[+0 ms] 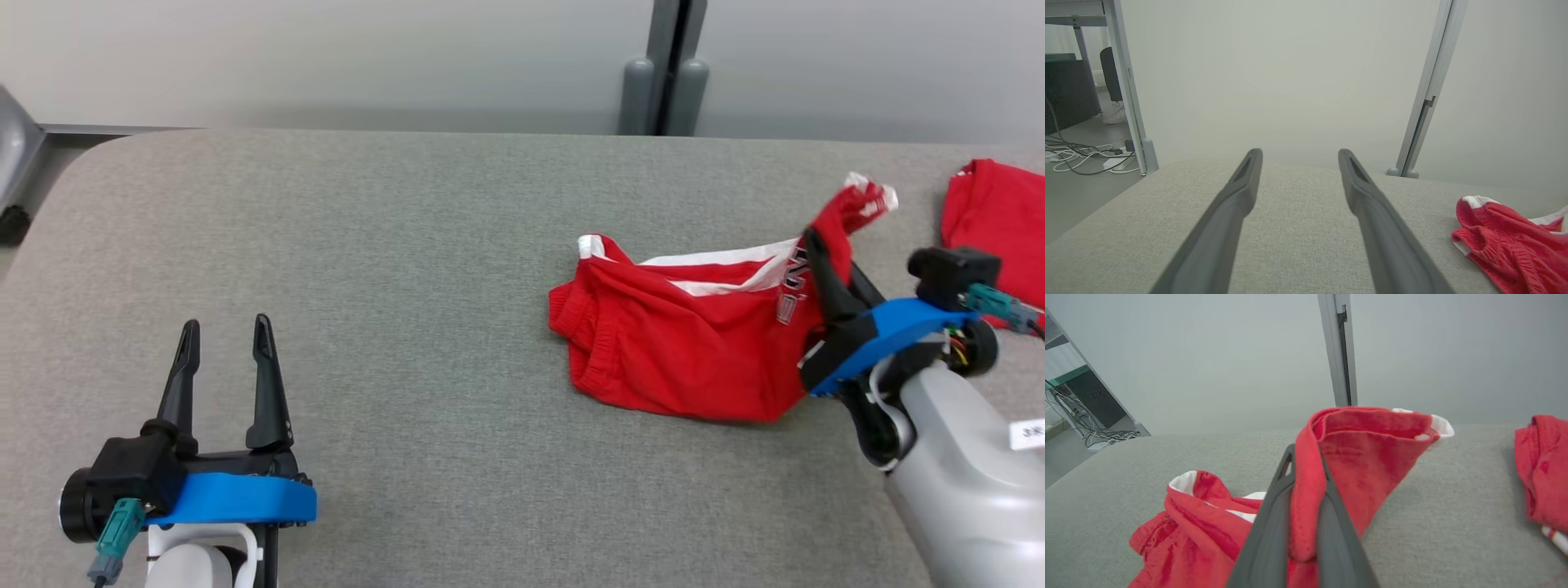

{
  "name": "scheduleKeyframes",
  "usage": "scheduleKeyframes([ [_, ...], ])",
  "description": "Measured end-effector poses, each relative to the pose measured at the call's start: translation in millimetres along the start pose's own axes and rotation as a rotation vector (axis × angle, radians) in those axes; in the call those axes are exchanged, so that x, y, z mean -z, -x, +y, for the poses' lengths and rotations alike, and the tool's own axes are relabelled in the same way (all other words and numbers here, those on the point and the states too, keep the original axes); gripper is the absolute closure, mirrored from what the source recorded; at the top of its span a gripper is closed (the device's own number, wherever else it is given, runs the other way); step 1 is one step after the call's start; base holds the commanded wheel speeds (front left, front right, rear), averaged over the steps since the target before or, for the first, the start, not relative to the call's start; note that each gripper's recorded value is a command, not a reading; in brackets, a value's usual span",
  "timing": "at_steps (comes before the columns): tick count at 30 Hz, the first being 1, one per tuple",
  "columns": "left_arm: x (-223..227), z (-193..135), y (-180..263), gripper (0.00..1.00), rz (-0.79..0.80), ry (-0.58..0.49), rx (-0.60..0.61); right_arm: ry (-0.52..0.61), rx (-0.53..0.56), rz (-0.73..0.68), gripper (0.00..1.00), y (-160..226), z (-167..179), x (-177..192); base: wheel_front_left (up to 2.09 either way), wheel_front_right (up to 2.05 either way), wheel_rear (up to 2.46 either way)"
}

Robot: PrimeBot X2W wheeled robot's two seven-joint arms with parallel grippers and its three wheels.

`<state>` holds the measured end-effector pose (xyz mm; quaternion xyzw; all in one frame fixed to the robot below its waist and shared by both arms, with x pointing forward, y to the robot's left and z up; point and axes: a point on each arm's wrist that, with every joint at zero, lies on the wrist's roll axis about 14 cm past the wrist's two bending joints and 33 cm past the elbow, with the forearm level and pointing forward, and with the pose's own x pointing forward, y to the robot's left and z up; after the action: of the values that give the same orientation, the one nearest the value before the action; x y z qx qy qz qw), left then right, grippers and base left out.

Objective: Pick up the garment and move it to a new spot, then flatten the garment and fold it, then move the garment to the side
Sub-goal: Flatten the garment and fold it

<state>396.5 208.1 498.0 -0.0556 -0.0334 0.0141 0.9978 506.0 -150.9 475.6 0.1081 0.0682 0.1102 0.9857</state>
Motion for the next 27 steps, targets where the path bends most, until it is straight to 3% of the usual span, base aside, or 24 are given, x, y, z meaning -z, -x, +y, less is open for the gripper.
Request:
scheduleKeyframes([
  [6,-4,10,11,0.0,-0.007,0.002,-0.031,0.013,-0.143,-0.035,1.0,-18,60,-13,0.0,0.0,0.0],
  [13,-5,20,20,0.0,-0.004,0.004,-0.067,0.038,-0.289,0.028,1.0,-20,118,10,0.0,0.0,0.0],
  [19,-4,24,24,0.0,0.001,0.004,-0.081,0.05,-0.372,0.105,1.0,-7,147,42,0.0,0.0,0.0],
  [27,0,23,22,0.0,0.01,0.01,-0.083,0.055,-0.425,0.185,1.0,16,158,77,0.0,0.0,0.0],
])
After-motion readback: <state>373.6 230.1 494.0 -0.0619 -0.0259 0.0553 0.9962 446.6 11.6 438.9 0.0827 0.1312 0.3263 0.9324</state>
